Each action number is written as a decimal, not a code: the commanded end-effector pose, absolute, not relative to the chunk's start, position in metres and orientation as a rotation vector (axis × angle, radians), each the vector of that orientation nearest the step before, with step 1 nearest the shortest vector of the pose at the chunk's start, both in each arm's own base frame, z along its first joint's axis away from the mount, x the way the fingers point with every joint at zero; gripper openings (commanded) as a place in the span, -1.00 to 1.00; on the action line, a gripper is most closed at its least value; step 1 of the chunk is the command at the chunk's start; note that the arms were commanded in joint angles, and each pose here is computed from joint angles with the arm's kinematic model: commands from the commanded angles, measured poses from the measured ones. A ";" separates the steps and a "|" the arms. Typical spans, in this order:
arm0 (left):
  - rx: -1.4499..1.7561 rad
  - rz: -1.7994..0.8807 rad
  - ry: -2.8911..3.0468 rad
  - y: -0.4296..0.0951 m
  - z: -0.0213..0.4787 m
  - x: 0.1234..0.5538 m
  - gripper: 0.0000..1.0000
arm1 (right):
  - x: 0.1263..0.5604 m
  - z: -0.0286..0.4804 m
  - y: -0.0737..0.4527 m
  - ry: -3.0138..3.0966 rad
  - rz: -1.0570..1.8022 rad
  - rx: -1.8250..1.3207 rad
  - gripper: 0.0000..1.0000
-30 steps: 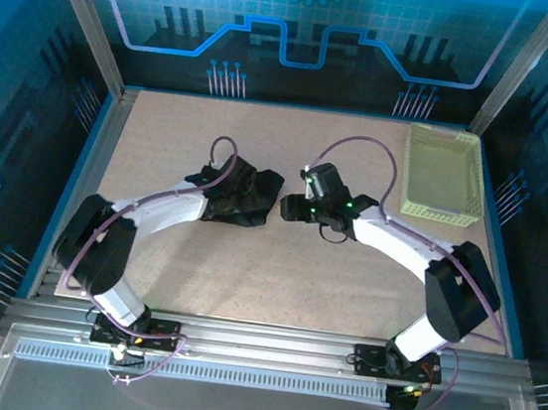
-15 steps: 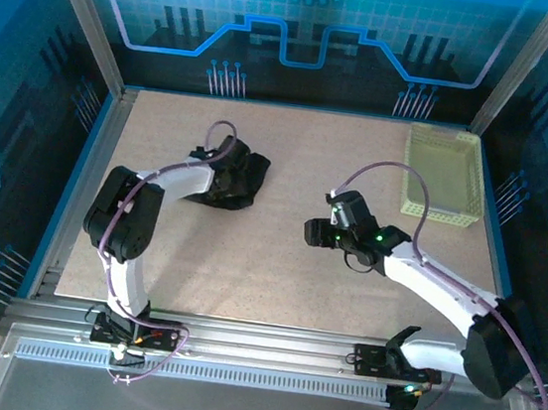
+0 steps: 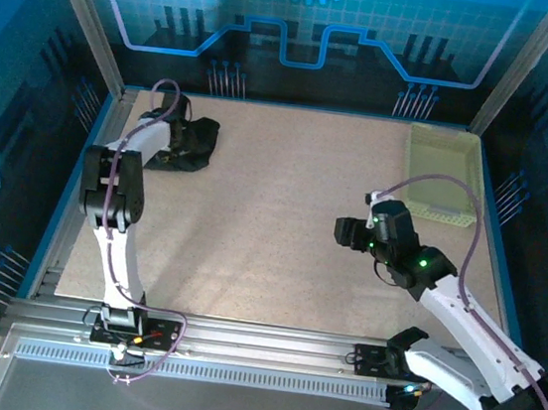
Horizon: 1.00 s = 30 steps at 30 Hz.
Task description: Fold the inside-out t-shirt
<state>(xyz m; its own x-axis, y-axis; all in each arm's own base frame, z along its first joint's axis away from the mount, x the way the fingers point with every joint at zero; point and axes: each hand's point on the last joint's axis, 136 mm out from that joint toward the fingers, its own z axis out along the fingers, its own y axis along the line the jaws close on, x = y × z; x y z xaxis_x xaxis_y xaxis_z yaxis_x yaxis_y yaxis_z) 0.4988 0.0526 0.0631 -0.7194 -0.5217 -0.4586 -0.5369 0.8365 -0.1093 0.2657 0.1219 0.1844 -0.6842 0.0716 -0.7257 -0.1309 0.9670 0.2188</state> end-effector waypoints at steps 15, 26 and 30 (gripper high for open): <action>-0.294 0.048 1.978 0.034 0.149 0.391 0.98 | 0.361 0.127 0.012 2.165 -0.184 0.070 0.77; -0.054 -0.085 1.906 -0.007 0.099 0.399 0.98 | 0.386 0.118 0.017 1.967 -0.023 -0.061 0.79; -0.040 -0.094 1.886 -0.009 0.096 0.394 0.98 | 0.390 0.109 0.024 1.934 0.038 -0.124 0.80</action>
